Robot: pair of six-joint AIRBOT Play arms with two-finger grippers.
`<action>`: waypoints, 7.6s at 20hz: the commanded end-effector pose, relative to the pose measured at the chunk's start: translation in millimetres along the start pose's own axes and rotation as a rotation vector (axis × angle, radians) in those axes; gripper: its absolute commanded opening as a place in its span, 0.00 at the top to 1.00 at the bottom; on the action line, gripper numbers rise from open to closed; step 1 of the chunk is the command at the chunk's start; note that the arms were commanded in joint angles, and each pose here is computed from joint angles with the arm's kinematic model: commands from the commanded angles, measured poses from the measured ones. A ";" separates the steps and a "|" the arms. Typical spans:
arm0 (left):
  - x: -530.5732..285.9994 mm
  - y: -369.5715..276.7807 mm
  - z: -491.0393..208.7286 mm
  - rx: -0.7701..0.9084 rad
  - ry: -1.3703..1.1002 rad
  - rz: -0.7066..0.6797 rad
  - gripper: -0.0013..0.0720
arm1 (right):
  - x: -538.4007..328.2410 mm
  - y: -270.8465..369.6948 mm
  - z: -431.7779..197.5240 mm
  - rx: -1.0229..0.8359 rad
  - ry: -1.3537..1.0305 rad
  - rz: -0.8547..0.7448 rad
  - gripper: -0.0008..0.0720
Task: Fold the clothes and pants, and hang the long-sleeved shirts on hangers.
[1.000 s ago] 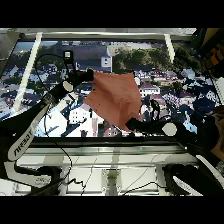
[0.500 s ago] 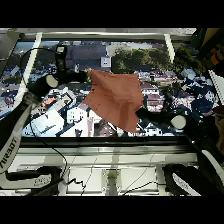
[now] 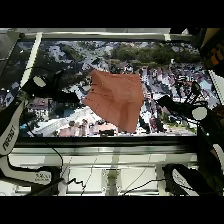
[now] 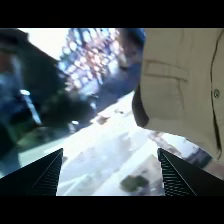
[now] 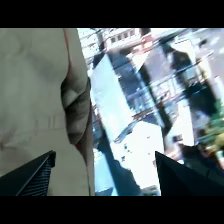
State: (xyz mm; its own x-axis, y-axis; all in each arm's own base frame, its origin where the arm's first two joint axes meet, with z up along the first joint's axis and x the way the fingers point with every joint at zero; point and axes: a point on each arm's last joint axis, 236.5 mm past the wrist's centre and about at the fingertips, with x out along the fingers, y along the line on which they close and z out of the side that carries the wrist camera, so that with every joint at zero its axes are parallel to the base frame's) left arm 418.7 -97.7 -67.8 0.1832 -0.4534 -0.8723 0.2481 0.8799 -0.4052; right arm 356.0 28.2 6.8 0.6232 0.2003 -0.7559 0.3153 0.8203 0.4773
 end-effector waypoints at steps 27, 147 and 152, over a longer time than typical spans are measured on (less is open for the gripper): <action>15.6 -54.8 -57.2 0.018 0.160 -0.062 0.96 | 26.2 -18.5 1.9 0.025 0.016 -0.043 0.04; -87.3 -110.7 -29.2 0.102 -0.199 0.185 0.03 | 1.0 -73.5 -8.0 -0.224 0.359 -0.059 0.84; -87.2 -120.5 -22.6 0.081 -0.230 0.142 0.03 | 17.5 -39.1 -61.0 -0.147 0.607 0.260 0.17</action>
State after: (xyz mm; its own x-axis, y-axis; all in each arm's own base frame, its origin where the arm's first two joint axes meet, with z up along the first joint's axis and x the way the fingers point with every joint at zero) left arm 344.3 -157.5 42.9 0.3996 -0.3366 -0.8527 0.2819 0.9302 -0.2351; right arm 315.7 5.8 -50.0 0.2006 0.4731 -0.8579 0.1062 0.8600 0.4991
